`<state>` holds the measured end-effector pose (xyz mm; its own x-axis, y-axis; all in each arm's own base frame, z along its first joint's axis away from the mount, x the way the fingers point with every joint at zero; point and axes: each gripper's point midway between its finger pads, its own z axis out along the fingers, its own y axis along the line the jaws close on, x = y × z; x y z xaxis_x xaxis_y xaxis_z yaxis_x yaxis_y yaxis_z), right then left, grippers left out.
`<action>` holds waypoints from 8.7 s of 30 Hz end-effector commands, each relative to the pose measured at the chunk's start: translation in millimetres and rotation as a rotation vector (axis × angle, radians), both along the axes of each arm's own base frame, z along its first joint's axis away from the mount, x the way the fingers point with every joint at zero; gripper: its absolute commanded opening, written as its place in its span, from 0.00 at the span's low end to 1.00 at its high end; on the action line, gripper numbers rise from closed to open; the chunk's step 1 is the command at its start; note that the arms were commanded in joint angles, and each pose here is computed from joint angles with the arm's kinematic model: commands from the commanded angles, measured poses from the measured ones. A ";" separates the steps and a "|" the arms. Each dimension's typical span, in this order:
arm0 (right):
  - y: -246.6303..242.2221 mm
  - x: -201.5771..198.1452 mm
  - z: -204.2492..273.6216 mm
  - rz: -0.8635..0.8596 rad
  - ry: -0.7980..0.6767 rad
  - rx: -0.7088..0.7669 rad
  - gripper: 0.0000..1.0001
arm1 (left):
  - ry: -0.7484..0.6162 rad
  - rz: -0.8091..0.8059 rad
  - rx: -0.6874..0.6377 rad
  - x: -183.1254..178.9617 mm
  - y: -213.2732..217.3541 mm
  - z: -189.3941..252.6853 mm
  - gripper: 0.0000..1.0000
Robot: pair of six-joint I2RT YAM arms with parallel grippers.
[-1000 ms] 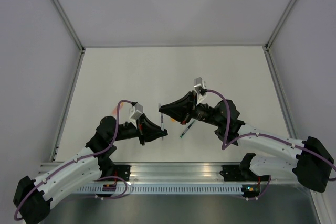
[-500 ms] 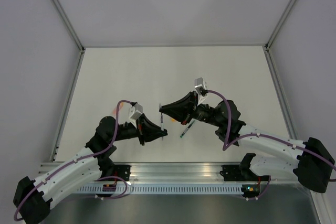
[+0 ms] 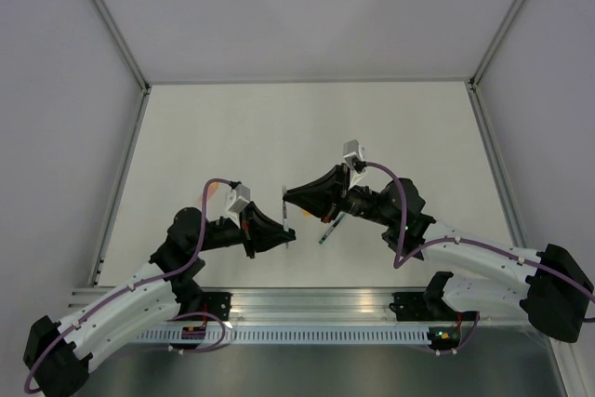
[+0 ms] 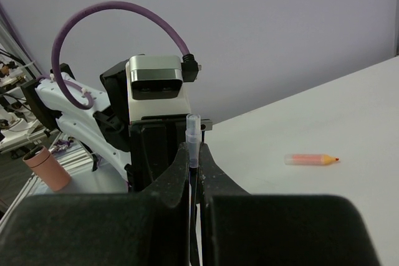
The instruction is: Insert the pens into the pen caps
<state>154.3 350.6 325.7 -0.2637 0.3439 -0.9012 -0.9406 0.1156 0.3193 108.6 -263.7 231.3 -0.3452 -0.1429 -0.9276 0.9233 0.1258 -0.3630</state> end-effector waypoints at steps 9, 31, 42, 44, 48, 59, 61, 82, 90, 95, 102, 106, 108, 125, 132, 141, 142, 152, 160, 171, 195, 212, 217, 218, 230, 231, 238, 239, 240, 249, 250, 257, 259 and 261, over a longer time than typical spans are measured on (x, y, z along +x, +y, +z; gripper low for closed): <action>1.0 -5.1 9.6 0.020 -0.017 0.039 0.00 | -0.003 0.000 -0.022 -0.2 -0.2 8.5 0.02; -2.1 -6.6 23.1 0.016 -0.019 0.059 0.00 | 0.000 0.019 -0.011 3.9 -0.3 6.4 0.02; -3.2 -3.2 28.9 -0.005 -0.028 0.059 0.00 | 0.000 0.018 -0.010 4.0 -0.4 6.4 0.02; -2.9 -2.5 29.9 -0.008 -0.034 0.055 0.00 | 0.001 0.015 -0.009 3.5 -0.7 6.0 0.02; -2.7 -2.7 30.7 -0.006 -0.032 0.061 0.00 | 0.003 0.018 -0.006 4.4 -0.9 5.3 0.02; -5.0 -8.5 24.1 0.018 -0.021 0.077 0.00 | 0.016 0.049 0.003 10.2 -0.5 3.5 0.02; -4.2 -8.6 20.8 0.019 -0.017 0.071 0.00 | 0.013 0.055 -0.001 10.2 0.6 4.1 0.02; 3.2 -1.4 2.4 0.010 -0.005 0.039 0.00 | 0.004 0.064 -0.008 10.6 2.1 6.2 0.02; 4.5 -2.1 -5.1 0.016 -0.002 0.022 0.00 | -0.007 0.084 -0.018 11.2 5.4 8.8 0.02; 5.1 -0.7 -4.6 0.012 -0.005 0.017 0.00 | -0.007 0.076 -0.019 10.0 5.0 9.0 0.02; 9.5 -4.8 -14.6 0.037 0.009 0.004 0.00 | -0.007 0.108 -0.024 14.0 7.3 10.1 0.02; 21.1 -10.8 -36.0 0.070 0.027 -0.045 0.00 | -0.008 0.151 -0.048 17.3 12.2 13.5 0.02; 23.4 -12.9 -46.4 0.073 0.033 -0.063 0.00 | -0.015 0.180 -0.071 19.1 16.5 18.2 0.02; 33.2 -37.3 -110.4 0.096 0.032 -0.267 0.00 | -0.026 0.296 -0.126 26.5 34.2 27.4 0.02; 38.5 -52.5 -114.7 0.161 0.040 -0.223 0.00 | -0.044 0.271 -0.160 19.3 35.4 33.3 0.02; 40.1 -29.1 -97.4 0.032 0.050 -0.228 0.22 | -0.069 0.182 -0.128 8.7 26.6 30.7 0.02; 38.3 -25.0 -99.7 0.010 0.059 -0.265 0.25 | -0.061 0.180 -0.120 9.9 25.1 29.4 0.02; 22.1 -4.9 -17.1 -0.136 -0.023 -0.204 0.46 | -0.068 0.174 -0.117 9.4 24.5 29.1 0.02; 19.5 -14.8 3.4 -0.086 -0.083 -0.267 0.65 | -0.062 0.164 -0.106 9.2 22.5 27.2 0.02; 29.8 -6.7 48.7 -0.100 -0.119 -0.268 0.75 | -0.064 0.158 -0.104 8.3 22.2 26.7 0.02; 56.4 3.0 -4.6 -0.077 -0.036 -0.340 0.00 | -0.083 0.162 -0.116 7.3 24.1 28.5 0.02; 41.3 -20.6 -100.7 0.016 0.063 -0.485 0.00 | -0.089 0.387 -0.210 38.1 44.7 73.8 0.02; 43.0 -27.5 -121.1 0.053 0.105 -0.479 0.00 | -0.124 0.460 -0.212 50.7 50.4 97.3 0.02; 43.3 -31.3 -124.4 0.073 0.112 -0.478 0.00 | -0.125 0.480 -0.216 54.5 51.7 103.9 0.02; 31.4 -41.8 -145.6 0.096 0.166 -0.538 0.00 | -0.129 0.601 -0.200 78.6 58.5 104.5 0.02; 30.3 -41.3 -146.7 0.090 0.169 -0.540 0.00 | -0.132 0.606 -0.202 79.5 59.0 106.0 0.02; 32.2 -52.1 -174.1 0.112 0.229 -0.611 0.00 | -0.145 0.622 -0.199 83.2 59.5 116.8 0.02; 34.1 -55.7 -183.0 0.117 0.240 -0.634 0.00 | -0.148 0.626 -0.196 84.2 59.7 117.2 0.02; 35.3 -58.5 -186.7 0.122 0.248 -0.642 0.00 | -0.150 0.628 -0.194 84.2 60.3 118.6 0.02; 23.6 -65.1 -196.8 0.082 0.265 -0.655 0.00 | -0.166 0.651 -0.197 83.0 67.0 123.3 0.02; 24.0 -63.1 -193.0 0.074 0.262 -0.647 0.00 | -0.165 0.641 -0.190 82.8 64.5 119.8 0.02; 11.6 18.0 -113.5 -0.380 0.216 -0.574 0.07 | -0.074 0.617 -0.097 95.1 47.0 57.0 0.02; 5.5 45.4 -70.3 -0.504 0.199 -0.506 0.27 | -0.042 0.622 -0.051 99.3 44.5 32.1 0.02; -9.3 72.5 -30.9 -0.653 0.192 -0.430 0.38 | -0.002 0.618 -0.012 101.6 40.7 14.3 0.02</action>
